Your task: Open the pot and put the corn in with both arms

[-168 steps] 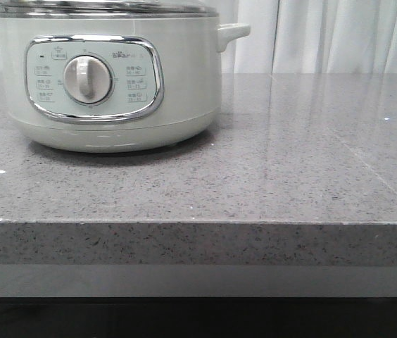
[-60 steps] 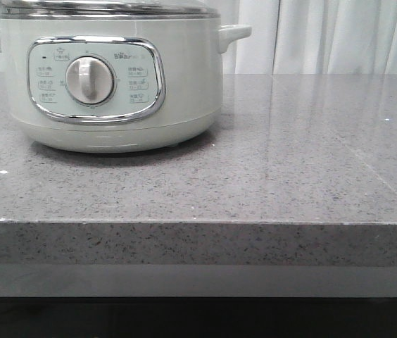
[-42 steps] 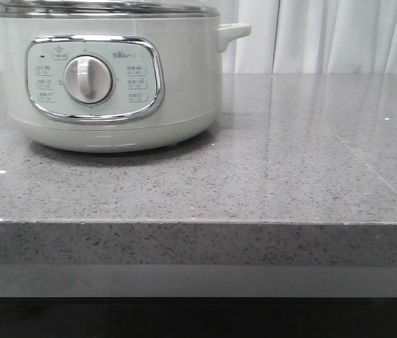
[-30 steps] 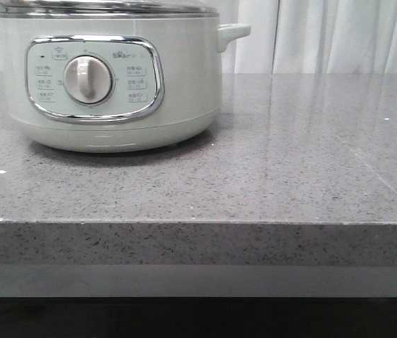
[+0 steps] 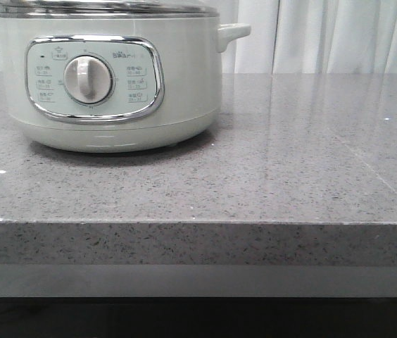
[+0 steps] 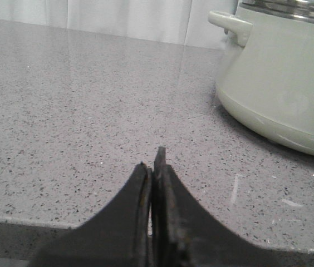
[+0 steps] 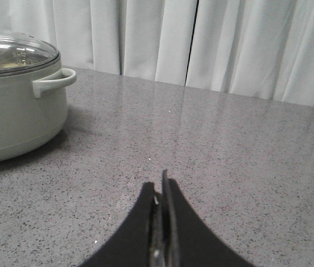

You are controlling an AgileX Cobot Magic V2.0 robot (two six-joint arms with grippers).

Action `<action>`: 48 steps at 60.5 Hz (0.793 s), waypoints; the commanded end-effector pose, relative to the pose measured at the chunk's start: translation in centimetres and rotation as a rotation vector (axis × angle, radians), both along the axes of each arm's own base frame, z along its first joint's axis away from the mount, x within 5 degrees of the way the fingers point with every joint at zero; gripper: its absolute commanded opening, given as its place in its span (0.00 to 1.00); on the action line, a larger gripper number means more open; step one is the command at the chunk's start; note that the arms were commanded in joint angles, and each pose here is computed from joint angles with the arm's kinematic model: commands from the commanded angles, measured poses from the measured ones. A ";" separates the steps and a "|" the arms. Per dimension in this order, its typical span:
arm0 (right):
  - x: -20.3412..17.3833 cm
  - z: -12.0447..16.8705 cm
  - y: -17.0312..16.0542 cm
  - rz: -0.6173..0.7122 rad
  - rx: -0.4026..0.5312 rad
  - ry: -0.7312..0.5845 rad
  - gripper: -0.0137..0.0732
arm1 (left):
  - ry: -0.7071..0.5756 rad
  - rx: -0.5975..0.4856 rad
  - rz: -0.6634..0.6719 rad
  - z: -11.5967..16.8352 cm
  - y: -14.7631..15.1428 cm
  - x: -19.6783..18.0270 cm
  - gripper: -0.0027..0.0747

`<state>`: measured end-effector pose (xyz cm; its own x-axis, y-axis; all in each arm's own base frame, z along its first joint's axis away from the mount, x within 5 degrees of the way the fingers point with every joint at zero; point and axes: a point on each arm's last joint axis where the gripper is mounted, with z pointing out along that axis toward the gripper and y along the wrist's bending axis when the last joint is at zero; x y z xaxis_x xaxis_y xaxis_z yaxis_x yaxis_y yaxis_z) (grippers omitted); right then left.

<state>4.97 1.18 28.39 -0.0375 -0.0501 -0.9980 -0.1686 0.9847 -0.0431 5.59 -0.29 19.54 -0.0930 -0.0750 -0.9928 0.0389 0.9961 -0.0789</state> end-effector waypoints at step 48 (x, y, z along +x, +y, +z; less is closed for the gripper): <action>0.5 -8.9 -1.2 -0.181 0.091 -0.008 0.08 | -0.113 -0.018 0.006 0.9 0.1 -0.2 0.01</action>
<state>5.54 0.22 18.35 -0.1691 0.0538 -0.9841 -0.0064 0.9984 0.0557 5.59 -0.29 19.56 -0.0912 -0.0750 -0.9930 0.0390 0.9961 -0.0789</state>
